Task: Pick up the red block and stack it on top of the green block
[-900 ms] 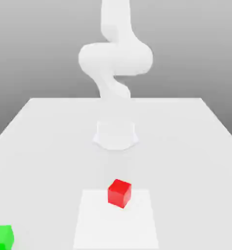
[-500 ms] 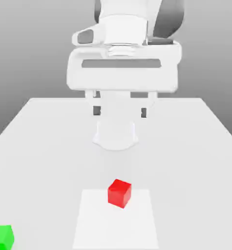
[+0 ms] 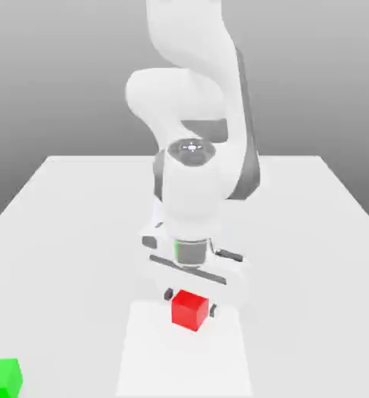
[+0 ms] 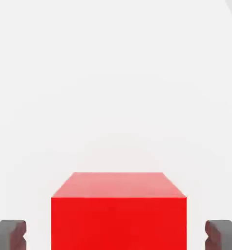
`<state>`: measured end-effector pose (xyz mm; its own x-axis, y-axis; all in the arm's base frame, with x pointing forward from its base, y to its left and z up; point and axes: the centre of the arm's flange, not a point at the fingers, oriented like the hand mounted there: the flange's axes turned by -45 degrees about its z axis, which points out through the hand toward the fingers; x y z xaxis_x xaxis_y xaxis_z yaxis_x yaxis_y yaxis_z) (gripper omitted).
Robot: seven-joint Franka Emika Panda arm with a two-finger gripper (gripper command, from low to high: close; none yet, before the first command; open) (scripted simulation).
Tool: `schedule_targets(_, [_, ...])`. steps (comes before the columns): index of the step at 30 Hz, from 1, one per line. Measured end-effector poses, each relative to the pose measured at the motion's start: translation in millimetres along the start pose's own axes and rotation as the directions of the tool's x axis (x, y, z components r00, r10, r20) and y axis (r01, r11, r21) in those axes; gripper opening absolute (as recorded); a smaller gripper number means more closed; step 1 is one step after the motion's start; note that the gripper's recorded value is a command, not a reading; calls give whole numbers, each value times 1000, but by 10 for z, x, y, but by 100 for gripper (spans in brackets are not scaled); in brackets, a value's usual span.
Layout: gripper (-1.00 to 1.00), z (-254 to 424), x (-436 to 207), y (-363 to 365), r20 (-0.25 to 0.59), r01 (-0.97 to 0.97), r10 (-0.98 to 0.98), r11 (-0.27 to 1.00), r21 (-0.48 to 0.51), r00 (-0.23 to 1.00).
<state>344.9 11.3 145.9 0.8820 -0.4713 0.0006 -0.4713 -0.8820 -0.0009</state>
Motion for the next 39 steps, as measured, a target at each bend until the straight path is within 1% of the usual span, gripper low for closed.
schedule_targets(5, [-100,-1,1,-1,-1,0,0,1000,0,1000])
schedule_targets(13, [-100,-597,49,9,0,-12,12,1000,1,1000])
schedule_targets(19, [-100,-773,847,258,14,-192,192,981,29,981])
schedule_targets(24, [-100,-869,1549,648,20,-341,341,939,35,940])
schedule_targets(32, [-100,-995,2503,1668,5,-563,563,826,8,826])
schedule_targets(36, [-100,-517,2613,1827,0,-589,589,808,1,808])
schedule_targets(37, [100,-415,2611,1833,0,-590,590,808,1,808])
schedule_targets(39, [100,-415,2611,1833,0,-590,590,808,1,808])
